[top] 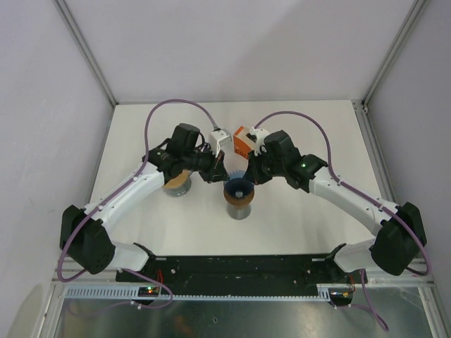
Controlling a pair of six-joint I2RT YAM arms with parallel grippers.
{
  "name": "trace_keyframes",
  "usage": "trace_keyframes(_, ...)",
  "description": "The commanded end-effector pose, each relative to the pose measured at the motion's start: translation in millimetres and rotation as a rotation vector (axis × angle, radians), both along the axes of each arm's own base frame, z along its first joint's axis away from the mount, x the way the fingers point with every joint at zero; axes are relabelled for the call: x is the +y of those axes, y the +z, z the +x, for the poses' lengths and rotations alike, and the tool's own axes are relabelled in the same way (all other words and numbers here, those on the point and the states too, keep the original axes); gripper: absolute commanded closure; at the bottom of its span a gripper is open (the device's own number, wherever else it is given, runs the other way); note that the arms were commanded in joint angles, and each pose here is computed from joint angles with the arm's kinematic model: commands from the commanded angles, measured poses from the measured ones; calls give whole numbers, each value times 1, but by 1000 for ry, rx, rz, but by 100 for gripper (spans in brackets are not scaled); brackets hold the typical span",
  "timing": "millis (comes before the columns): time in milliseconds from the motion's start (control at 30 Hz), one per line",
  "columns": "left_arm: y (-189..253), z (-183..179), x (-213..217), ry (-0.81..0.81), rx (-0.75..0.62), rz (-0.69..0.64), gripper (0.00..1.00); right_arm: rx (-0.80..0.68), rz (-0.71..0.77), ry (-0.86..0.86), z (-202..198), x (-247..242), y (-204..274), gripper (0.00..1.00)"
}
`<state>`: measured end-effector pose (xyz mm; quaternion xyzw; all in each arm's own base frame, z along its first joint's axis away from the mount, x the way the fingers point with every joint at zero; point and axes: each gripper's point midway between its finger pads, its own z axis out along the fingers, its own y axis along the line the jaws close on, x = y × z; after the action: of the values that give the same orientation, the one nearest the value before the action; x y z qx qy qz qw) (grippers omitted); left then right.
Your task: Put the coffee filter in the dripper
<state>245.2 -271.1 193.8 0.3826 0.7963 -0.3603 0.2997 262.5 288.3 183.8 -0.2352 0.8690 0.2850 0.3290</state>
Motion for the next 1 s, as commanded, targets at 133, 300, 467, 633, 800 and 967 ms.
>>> trace_keyframes(133,-68,-29,18,-69,163,158,100,56,-151,-5,0,-18,-61,100)
trace_keyframes(300,-37,-13,14,-40,92,109,100,2,-73,-4,5,-8,-37,100)
trace_keyframes(467,-10,-3,11,-8,37,75,100,-25,-15,9,8,4,-20,92)
trace_keyframes(633,6,1,8,0,6,50,100,-59,32,21,11,14,2,78)
trace_keyframes(800,9,2,8,4,2,47,99,-78,53,41,12,22,16,69)
trace_keyframes(967,22,3,7,4,-23,27,94,-103,65,45,14,24,29,62)
